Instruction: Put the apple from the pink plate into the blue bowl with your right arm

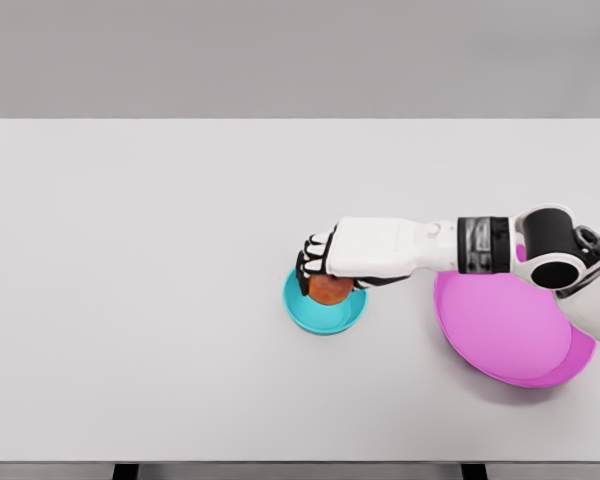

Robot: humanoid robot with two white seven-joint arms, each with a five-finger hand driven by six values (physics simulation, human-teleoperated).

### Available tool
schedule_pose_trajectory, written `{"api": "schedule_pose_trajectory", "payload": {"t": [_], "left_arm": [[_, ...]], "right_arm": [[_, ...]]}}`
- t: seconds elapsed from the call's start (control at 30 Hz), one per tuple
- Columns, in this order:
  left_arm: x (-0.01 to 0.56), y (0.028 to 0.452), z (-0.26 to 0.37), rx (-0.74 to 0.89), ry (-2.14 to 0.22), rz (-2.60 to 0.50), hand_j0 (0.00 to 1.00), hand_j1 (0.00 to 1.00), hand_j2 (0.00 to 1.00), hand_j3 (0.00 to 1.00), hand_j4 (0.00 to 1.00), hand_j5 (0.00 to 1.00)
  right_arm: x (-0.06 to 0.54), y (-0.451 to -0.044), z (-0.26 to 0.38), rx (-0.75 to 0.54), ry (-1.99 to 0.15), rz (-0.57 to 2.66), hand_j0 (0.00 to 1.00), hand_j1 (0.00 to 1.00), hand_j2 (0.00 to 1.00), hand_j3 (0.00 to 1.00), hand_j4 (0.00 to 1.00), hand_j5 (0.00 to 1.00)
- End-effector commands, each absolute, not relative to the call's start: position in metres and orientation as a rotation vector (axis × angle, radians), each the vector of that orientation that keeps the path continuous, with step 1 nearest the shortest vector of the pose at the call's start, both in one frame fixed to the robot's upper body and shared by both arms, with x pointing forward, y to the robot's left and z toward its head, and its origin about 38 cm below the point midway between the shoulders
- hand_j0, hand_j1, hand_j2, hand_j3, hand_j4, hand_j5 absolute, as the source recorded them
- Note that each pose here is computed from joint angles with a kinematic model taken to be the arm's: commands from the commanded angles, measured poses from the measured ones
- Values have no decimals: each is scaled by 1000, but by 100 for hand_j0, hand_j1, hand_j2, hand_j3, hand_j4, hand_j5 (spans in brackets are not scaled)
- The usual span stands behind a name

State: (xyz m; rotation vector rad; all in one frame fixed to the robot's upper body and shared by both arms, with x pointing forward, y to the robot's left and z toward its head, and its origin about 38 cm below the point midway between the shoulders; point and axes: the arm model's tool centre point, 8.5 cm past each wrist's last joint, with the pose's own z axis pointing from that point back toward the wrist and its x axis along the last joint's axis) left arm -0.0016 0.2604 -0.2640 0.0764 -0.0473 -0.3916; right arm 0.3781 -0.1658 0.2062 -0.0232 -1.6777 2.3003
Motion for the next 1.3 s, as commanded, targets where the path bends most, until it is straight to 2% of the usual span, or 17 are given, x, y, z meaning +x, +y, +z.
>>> {"api": "schedule_pose_trajectory", "payload": {"t": [0.0, 0.03, 0.07, 0.1, 0.37, 0.43, 0.47, 0.57, 0.7, 0.87, 1.07, 1.27], "left_arm": [[-1, 260, -264, 76, -48, -392, 100, 100, 100, 100, 100, 100], [-1, 260, -264, 76, -48, -392, 100, 100, 100, 100, 100, 100], [-1, 260, -264, 76, -48, -392, 100, 100, 100, 100, 100, 100], [-2, 261, -264, 76, -47, -392, 100, 100, 100, 100, 100, 100], [-1, 260, -264, 76, -48, -392, 100, 100, 100, 100, 100, 100], [-1, 260, -264, 76, -48, -392, 100, 100, 100, 100, 100, 100], [-2, 261, -264, 76, -47, -392, 100, 100, 100, 100, 100, 100], [-1, 260, -264, 76, -48, -392, 100, 100, 100, 100, 100, 100], [-2, 261, -264, 76, -47, -392, 100, 100, 100, 100, 100, 100], [-1, 260, -264, 76, -48, -392, 100, 100, 100, 100, 100, 100], [-2, 261, -264, 76, -47, -392, 100, 100, 100, 100, 100, 100], [-2, 261, -264, 76, -47, -392, 100, 100, 100, 100, 100, 100]], "right_arm": [[377, -165, 205, -10, -1675, 2295, 37, 37, 37, 37, 37, 37], [377, -165, 205, -10, -1675, 2295, 50, 50, 50, 50, 50, 50], [377, -165, 205, -10, -1675, 2295, 80, 80, 80, 80, 80, 80], [376, -164, 206, -10, -1680, 2300, 100, 100, 100, 100, 100, 100], [377, -168, 209, -27, -1679, 2301, 100, 100, 100, 100, 100, 100], [380, -173, 224, -79, -1705, 2296, 100, 100, 100, 100, 100, 100], [382, -190, 241, -159, -1711, 2290, 100, 100, 100, 100, 100, 100], [388, -216, 269, -283, -1733, 2243, 100, 100, 100, 100, 100, 100], [394, -245, 285, -325, -1737, 2167, 100, 100, 100, 100, 100, 100], [392, -319, 289, -464, -1771, 1865, 100, 100, 100, 100, 100, 100], [390, -338, 257, -422, -1687, 1808, 100, 100, 100, 100, 100, 100], [391, -341, 251, -421, -1668, 1804, 100, 100, 100, 100, 100, 100]]}}
